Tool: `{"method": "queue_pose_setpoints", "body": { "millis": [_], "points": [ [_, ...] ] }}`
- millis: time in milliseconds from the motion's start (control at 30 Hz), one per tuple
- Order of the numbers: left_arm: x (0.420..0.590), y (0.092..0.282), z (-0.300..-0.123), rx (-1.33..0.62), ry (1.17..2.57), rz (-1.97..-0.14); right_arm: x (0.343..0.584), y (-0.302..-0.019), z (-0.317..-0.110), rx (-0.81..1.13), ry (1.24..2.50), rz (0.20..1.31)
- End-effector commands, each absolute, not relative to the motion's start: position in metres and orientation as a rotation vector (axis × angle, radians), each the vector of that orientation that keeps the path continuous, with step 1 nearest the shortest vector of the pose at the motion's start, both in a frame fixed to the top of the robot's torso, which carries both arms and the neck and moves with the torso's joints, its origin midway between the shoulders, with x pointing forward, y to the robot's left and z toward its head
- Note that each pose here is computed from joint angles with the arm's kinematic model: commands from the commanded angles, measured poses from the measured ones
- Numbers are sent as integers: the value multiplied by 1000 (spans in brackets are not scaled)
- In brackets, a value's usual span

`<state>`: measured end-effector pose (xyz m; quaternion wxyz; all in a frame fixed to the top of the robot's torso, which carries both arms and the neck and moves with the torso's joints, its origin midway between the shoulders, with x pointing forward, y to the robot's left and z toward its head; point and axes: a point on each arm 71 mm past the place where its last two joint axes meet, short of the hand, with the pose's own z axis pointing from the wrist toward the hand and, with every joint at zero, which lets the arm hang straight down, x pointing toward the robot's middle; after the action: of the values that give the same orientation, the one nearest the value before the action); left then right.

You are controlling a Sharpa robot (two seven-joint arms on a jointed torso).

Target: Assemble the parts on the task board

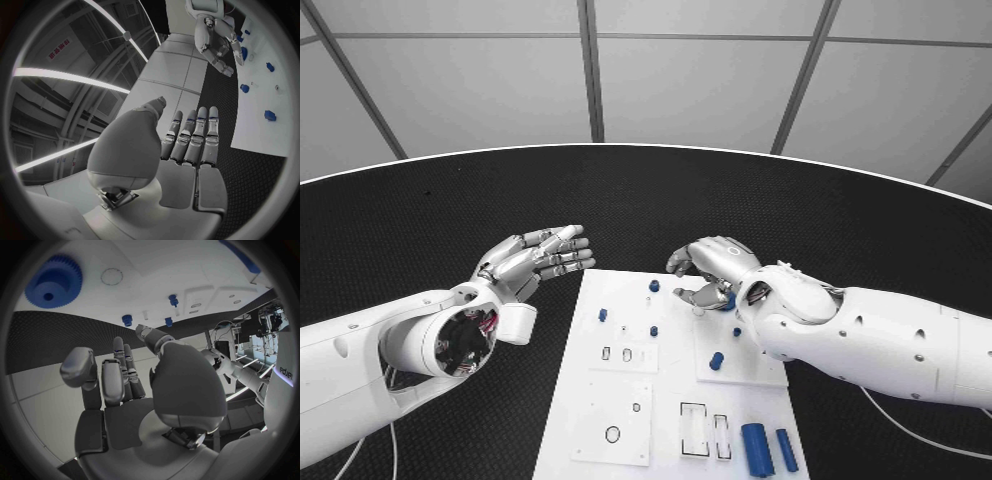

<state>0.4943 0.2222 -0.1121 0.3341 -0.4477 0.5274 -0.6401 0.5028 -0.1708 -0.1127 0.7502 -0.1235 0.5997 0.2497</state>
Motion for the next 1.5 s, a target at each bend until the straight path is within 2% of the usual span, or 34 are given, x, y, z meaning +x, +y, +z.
{"method": "queue_pose_setpoints", "body": {
  "millis": [33, 300, 533, 800, 1500],
  "points": [
    [497, 223, -113, -1169, 1375, -1668, 498, -211, -110, -149, 1355, 527],
    [502, 223, -114, -1168, 1374, -1667, 499, -256, -117, 23, 1496, 486],
    [503, 223, -114, -1168, 1376, -1668, 508, -269, -123, 88, 1562, 456],
    [503, 223, -114, -1168, 1376, -1668, 517, -266, -126, 98, 1578, 449],
    [502, 224, -114, -1170, 1375, -1666, 522, -251, -130, 77, 1603, 467]
  ]
}}
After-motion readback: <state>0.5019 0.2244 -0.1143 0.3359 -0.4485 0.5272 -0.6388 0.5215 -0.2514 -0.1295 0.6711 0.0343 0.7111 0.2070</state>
